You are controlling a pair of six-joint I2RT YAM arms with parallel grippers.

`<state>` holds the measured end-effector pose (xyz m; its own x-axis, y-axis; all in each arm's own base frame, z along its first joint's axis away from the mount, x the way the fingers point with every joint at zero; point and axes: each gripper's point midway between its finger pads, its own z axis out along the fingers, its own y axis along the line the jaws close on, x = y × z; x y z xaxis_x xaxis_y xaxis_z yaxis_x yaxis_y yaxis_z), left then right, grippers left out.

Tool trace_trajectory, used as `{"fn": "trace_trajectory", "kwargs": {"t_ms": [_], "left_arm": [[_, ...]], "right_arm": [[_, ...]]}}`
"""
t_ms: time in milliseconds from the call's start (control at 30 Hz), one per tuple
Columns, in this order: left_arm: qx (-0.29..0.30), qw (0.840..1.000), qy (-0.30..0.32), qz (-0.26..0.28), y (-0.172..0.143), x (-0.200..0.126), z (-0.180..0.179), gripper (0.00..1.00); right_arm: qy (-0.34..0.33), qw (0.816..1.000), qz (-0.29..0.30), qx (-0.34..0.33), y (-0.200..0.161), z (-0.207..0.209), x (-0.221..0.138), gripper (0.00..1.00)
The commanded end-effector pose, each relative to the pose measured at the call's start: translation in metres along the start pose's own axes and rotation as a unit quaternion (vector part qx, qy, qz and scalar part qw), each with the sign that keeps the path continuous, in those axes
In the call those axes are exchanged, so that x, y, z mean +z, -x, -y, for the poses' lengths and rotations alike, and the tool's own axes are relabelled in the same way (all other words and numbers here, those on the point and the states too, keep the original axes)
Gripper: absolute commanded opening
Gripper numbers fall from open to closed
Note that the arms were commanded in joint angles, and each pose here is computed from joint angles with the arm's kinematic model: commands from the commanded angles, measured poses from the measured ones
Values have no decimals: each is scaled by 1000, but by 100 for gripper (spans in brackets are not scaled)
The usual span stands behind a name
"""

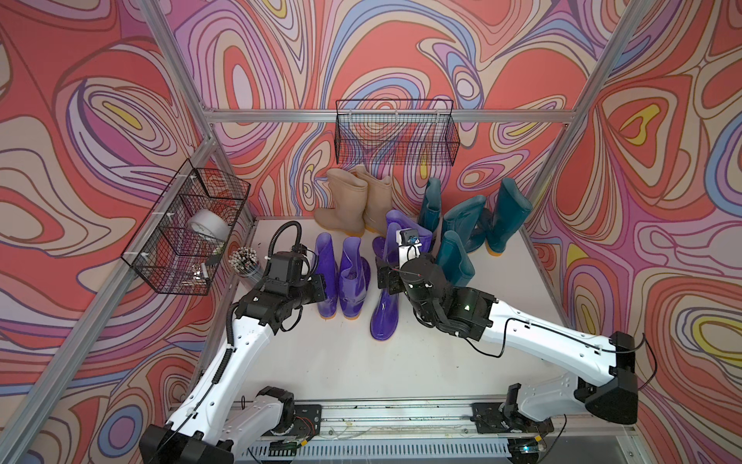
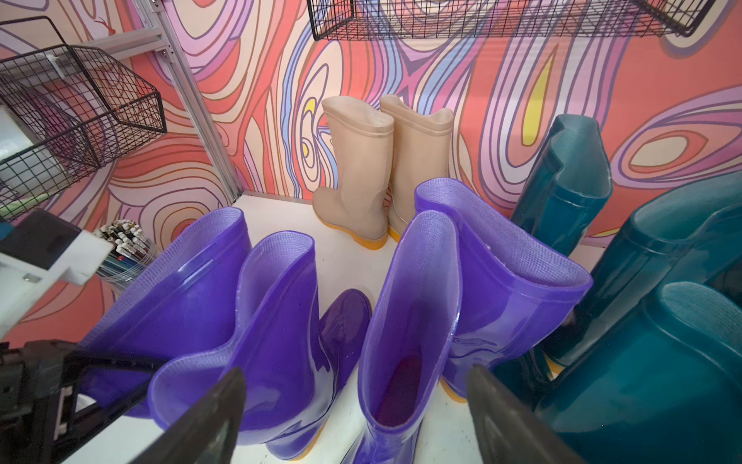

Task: Match and arrange rain boots in pairs
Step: Pair a pair of rain boots at the center of the board, then pick up the rain boot at the center of the board.

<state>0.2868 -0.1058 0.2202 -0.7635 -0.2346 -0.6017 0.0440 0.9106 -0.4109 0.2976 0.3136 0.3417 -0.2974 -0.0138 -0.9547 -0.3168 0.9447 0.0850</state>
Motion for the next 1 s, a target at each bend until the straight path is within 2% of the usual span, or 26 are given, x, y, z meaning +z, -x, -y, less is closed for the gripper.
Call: {"fn": "trace_trajectory", "kwargs": {"t_ms": [0, 67, 100, 167, 267, 300, 467, 600, 767, 967], "left_arm": [[5, 1000, -7, -29, -20, -1, 0, 0], [2, 999, 6, -32, -24, -1, -6, 1], [3, 999, 10, -32, -24, -1, -8, 13], [3, 1000, 17, -25, -24, -5, -10, 48], [7, 1000, 17, -13, -19, -16, -8, 84], [10, 1000, 15, -7, -16, -22, -6, 88], [25, 998, 1, 53, 17, -68, 13, 89], [27, 994, -9, 102, 53, -98, 31, 87], [21, 990, -31, 136, 96, -99, 54, 86], [-17, 985, -60, 163, 153, -71, 76, 85]], "right_arm": [[14, 1000, -25, -1, -10, -14, 12, 87], [23, 999, -40, -2, -14, -26, 22, 88], [32, 998, -47, -3, -15, -34, 27, 88], [38, 997, -60, -5, -19, -46, 37, 89], [35, 997, -63, -13, -17, -55, 48, 90], [33, 998, -57, -15, -12, -56, 49, 89], [3, 999, -7, -41, 30, -47, 45, 89], [-17, 999, 19, -43, 61, -21, 47, 84], [3, 998, 39, -40, 85, 11, 60, 70], [-30, 998, 54, -23, 106, 61, 74, 55]]}}
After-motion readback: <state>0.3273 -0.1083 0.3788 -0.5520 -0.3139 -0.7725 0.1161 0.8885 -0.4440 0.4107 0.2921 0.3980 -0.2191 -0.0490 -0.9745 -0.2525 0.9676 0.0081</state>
